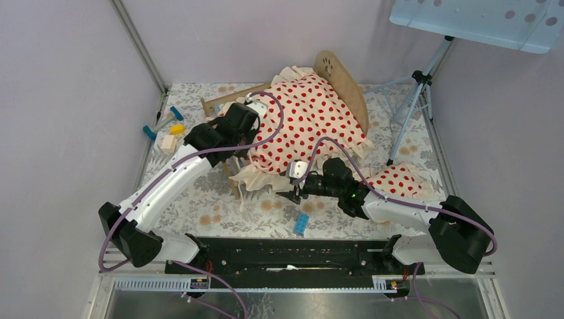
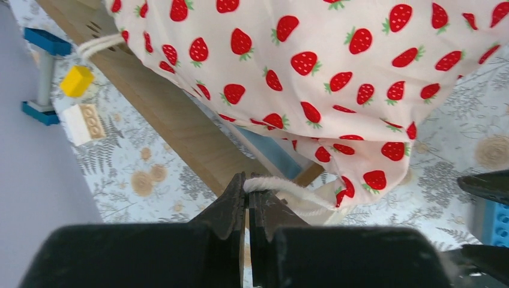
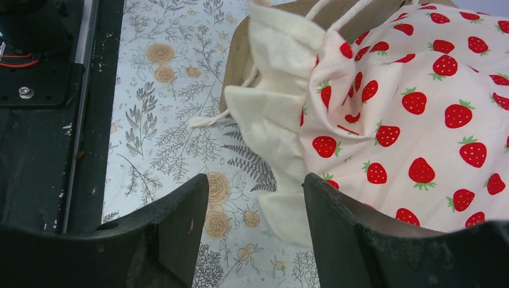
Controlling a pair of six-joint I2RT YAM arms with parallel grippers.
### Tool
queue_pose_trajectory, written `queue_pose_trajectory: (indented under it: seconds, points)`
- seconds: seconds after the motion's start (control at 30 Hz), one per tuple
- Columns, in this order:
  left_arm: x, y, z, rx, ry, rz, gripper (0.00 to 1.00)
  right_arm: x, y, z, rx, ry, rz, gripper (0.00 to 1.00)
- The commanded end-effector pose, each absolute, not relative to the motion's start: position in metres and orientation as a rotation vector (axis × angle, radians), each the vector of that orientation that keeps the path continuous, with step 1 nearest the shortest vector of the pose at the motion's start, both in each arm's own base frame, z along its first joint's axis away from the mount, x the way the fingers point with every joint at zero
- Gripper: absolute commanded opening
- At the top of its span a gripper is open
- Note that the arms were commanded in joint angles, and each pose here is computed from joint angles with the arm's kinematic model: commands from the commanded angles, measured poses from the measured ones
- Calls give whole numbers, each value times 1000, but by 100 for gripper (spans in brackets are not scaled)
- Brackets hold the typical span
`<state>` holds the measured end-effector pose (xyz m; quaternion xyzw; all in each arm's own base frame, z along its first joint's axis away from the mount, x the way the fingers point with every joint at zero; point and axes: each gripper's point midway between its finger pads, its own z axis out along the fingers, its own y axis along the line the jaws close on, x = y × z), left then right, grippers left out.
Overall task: Set up the pet bed
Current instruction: Cross the ropes on the bed frame.
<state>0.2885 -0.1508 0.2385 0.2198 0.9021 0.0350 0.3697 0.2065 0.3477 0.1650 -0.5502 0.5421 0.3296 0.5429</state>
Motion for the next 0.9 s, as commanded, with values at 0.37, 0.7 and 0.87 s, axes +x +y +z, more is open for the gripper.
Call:
queue_pose_trajectory:
  seconds: [0.37, 0.7, 0.87]
  points:
    - [298, -126, 230, 607, 2307, 316, 0, 207, 344, 181, -1245, 1243, 793, 68]
    - [296, -130, 194, 557, 2357, 291, 8, 200, 339, 178, -1237, 1257, 811, 69]
    - [292, -122, 166, 545, 2423, 371, 20, 193, 333, 180, -1232, 1259, 827, 70]
